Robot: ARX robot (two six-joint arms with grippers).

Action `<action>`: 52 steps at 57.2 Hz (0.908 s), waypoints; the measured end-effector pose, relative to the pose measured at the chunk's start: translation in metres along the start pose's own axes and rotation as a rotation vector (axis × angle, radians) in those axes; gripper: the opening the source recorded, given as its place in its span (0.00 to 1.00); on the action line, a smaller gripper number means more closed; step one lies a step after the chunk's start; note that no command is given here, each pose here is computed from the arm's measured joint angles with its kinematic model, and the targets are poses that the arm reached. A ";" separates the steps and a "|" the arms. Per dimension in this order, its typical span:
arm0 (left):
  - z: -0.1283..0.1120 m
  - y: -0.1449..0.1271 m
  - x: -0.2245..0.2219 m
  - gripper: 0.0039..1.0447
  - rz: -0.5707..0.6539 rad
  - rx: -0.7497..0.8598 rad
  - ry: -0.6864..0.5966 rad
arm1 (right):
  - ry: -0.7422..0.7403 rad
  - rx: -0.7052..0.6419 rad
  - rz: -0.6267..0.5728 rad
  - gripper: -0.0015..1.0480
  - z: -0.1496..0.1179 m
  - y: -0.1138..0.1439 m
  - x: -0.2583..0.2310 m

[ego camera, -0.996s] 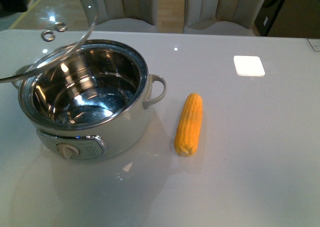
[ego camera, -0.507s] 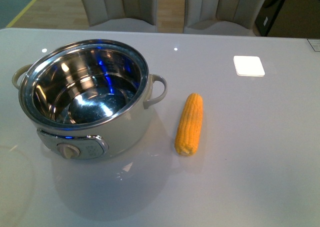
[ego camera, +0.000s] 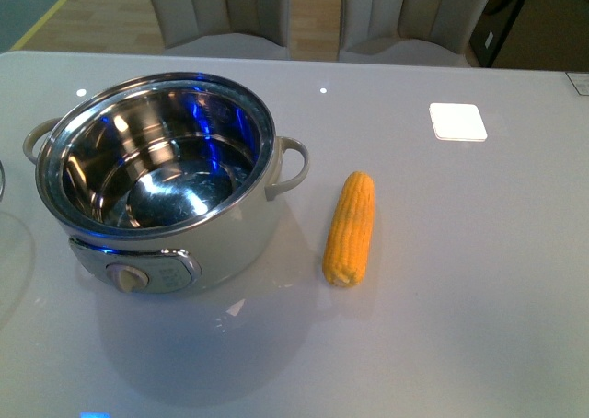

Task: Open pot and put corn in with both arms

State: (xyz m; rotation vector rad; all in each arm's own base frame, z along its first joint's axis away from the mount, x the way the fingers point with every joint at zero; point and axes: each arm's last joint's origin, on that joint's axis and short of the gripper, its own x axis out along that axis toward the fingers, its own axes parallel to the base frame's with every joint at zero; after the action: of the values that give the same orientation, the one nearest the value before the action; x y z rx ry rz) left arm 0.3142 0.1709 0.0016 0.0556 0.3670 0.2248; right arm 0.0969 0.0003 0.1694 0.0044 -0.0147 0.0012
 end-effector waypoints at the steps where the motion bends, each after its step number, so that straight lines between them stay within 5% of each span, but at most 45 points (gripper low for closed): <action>1: -0.001 0.000 0.001 0.39 0.001 0.000 0.001 | 0.000 0.000 0.000 0.91 0.000 0.000 0.000; 28: -0.041 -0.004 0.039 0.39 -0.028 -0.013 0.032 | 0.000 0.000 0.000 0.91 0.000 0.000 0.000; 52: -0.050 -0.004 0.049 0.39 -0.029 -0.085 0.025 | 0.000 0.000 0.000 0.91 0.000 0.000 0.000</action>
State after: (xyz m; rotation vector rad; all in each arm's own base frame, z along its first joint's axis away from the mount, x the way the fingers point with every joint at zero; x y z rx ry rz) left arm 0.3417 0.1792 -0.0631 -0.0361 0.3828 0.2122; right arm 0.0969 0.0003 0.1694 0.0044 -0.0147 0.0012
